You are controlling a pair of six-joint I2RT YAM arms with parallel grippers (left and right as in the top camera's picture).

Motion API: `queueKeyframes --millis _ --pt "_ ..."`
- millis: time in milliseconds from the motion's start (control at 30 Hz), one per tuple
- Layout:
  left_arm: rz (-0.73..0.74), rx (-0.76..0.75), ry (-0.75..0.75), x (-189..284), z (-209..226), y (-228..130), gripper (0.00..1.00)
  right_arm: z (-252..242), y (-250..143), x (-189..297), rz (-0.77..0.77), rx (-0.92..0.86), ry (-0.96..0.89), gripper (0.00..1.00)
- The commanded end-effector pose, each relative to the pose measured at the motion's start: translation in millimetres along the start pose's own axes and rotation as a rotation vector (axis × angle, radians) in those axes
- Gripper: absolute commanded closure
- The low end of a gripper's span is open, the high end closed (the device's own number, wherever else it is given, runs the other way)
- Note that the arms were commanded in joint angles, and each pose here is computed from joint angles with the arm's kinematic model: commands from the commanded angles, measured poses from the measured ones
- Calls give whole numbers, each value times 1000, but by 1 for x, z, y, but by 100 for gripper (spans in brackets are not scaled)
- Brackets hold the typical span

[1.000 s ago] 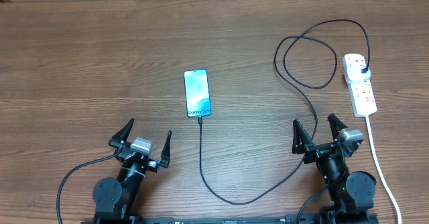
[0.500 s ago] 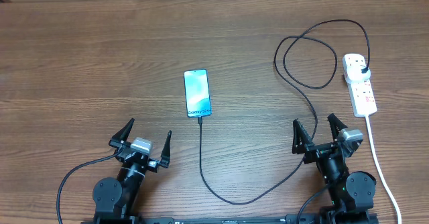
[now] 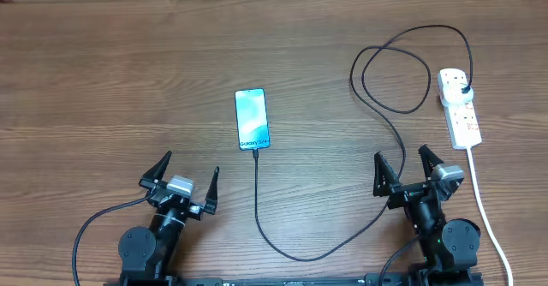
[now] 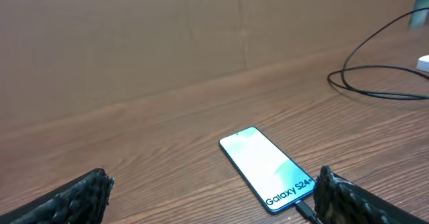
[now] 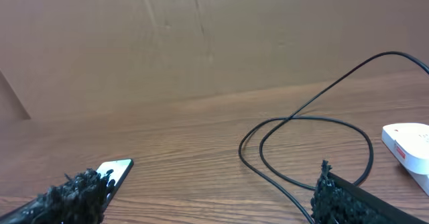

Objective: Plug charger to phone and switch on socket

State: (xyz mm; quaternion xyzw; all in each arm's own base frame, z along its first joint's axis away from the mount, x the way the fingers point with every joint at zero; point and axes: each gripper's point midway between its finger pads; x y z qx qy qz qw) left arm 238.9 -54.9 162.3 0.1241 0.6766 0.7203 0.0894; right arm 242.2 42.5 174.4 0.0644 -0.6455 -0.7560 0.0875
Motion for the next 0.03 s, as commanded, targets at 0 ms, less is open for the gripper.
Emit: queueKeyframes --millis 0 --pt "-7 -17 2 0 1 0 0 -1 -2 0 -3 5 -4 0"
Point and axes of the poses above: each gripper's point midway between its finger pads, its own x axis back along the fingers, its own z axis along the line the jaws close on, y = z × x, and after that the axes turned 4 degrees about x, right-handed
